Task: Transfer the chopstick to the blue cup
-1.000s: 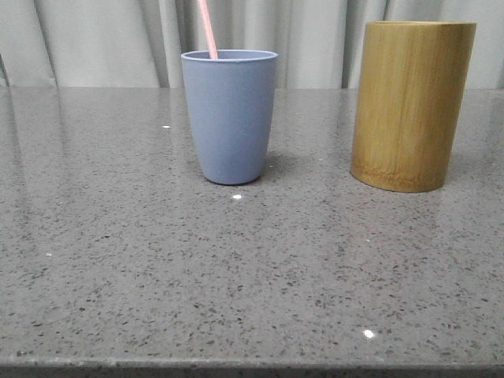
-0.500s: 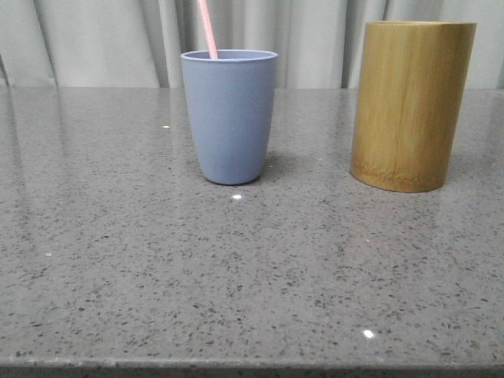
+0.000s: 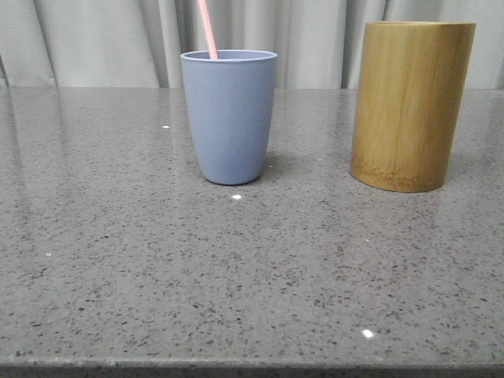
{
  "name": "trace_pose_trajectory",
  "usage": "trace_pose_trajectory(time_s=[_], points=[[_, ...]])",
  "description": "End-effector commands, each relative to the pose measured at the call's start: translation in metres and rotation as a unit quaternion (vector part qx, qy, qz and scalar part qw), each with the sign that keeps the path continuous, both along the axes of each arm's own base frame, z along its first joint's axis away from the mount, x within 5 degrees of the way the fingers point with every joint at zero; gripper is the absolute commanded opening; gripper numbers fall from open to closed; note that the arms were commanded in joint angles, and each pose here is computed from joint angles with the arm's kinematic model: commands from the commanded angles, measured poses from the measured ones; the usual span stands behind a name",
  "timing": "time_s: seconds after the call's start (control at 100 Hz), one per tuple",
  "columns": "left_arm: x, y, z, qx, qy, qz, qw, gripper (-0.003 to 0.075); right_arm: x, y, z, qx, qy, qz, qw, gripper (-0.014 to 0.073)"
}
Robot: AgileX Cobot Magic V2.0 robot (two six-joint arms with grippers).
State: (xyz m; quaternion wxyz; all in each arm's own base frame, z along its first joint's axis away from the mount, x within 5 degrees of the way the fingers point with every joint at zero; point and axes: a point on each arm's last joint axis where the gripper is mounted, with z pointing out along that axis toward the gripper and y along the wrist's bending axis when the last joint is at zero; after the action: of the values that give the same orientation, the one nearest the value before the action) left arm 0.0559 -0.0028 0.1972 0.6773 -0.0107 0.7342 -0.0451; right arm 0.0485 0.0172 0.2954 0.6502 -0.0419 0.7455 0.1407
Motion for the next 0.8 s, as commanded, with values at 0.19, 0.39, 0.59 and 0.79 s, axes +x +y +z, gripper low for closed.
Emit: trace_pose_trajectory(time_s=[0.19,0.39,0.59,0.79], points=[[-0.002,0.000,0.007,-0.007,-0.055,0.001,0.998,-0.0019,0.005,-0.008,0.015,-0.025,-0.097,-0.052,0.994,-0.0105],[-0.002,0.000,0.007,-0.007,-0.055,0.001,0.998,-0.0019,0.015,-0.010,-0.010,-0.004,-0.124,-0.080,0.989,-0.0105],[-0.002,0.000,0.007,-0.007,-0.055,0.001,0.998,-0.0019,0.013,-0.013,-0.041,-0.026,-0.131,-0.096,0.986,-0.0105],[-0.002,0.000,0.007,-0.007,-0.055,0.001,0.998,-0.0019,0.007,-0.014,-0.073,-0.027,-0.131,-0.106,0.985,-0.0105]])
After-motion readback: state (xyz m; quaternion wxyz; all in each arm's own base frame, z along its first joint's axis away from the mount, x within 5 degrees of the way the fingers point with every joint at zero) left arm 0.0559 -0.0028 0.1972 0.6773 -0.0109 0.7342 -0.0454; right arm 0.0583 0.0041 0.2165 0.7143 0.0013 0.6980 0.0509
